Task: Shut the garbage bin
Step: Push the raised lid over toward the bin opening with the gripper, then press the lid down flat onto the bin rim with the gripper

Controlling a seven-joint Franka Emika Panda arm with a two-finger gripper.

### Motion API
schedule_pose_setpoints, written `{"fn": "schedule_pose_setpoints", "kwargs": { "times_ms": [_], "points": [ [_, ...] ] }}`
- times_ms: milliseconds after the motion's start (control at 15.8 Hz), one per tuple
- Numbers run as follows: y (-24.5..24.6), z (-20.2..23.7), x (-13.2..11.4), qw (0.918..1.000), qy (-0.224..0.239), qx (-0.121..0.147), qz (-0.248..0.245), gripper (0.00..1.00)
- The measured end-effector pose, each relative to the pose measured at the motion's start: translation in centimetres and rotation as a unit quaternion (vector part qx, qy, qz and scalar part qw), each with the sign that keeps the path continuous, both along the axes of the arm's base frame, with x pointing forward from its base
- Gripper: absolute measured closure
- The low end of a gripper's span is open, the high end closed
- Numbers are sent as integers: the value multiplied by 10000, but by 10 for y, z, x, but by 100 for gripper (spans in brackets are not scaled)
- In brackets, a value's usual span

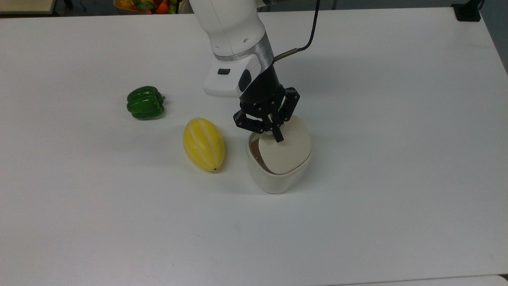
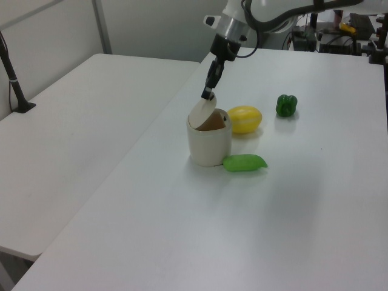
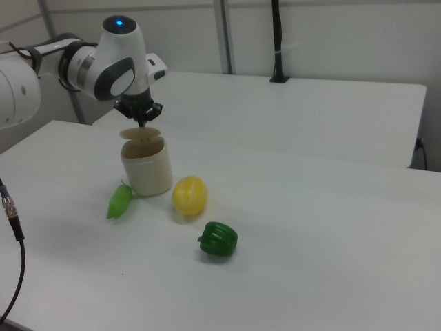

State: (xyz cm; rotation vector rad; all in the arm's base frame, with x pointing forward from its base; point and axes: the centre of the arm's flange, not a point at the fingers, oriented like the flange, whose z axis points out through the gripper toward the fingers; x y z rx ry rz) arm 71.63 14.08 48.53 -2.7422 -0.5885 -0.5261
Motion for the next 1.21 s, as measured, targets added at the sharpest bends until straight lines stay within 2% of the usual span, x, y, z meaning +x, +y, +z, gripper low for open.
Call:
{"fn": "schedule_pose_setpoints", "kwargs": {
  "times_ms": [508,1206],
  "points": [
    [-4,-40,-10,9988,428,-238,79,99],
    [-4,-50,-12,9983,520,-268,86,99]
  ]
}}
